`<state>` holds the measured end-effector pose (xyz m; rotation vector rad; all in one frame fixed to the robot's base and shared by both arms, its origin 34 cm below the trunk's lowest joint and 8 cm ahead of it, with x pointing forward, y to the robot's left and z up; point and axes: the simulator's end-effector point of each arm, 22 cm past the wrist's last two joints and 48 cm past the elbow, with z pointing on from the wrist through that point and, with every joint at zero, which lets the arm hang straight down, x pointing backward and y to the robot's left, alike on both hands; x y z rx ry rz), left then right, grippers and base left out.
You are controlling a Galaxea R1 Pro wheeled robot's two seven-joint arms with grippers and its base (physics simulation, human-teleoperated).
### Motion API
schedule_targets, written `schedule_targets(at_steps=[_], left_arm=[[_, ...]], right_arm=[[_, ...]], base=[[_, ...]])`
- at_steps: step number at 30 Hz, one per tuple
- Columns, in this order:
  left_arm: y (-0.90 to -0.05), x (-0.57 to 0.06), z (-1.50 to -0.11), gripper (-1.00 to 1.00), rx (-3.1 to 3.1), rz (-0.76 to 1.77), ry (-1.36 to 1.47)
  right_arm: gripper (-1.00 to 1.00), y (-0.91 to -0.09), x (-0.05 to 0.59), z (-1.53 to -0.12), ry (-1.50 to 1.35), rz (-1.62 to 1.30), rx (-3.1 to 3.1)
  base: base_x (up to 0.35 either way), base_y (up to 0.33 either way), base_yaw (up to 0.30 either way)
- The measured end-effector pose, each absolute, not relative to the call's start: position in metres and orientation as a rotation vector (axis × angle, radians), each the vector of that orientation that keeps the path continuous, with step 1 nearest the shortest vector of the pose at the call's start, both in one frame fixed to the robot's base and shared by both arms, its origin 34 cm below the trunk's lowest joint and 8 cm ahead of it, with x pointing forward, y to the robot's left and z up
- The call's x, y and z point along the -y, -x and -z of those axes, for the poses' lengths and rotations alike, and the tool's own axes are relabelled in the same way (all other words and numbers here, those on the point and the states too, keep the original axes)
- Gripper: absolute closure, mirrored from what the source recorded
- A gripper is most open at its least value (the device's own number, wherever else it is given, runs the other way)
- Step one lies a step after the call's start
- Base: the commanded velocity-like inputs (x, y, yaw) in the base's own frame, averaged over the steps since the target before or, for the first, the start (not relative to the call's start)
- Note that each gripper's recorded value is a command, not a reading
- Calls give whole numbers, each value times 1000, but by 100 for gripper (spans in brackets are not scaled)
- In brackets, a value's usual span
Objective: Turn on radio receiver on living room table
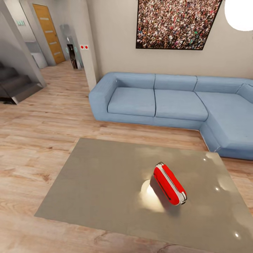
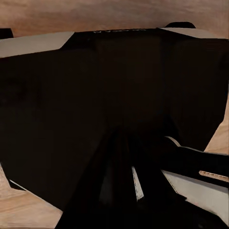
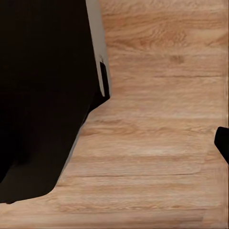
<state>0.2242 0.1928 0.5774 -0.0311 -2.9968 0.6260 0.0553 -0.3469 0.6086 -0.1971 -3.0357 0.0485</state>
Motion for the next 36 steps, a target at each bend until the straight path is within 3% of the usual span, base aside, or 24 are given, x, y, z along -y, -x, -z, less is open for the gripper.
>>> schedule_targets(at_steps=[12, 23, 36], left_arm=[[-179, -221, -569, 100, 3004, -290, 31], [-183, -222, -570, 100, 3023, -268, 25], [-192, -221, -571, 100, 3046, -271, 26]], right_arm=[[-100, -55, 333, -602, -95, -105, 3008], [-100, -62, 329, -599, -200, -120, 3016], [-100, -71, 266, -593, -166, 23, 3043]], base=[[0, 0, 0], [0, 0, 0], [0, 0, 11]])
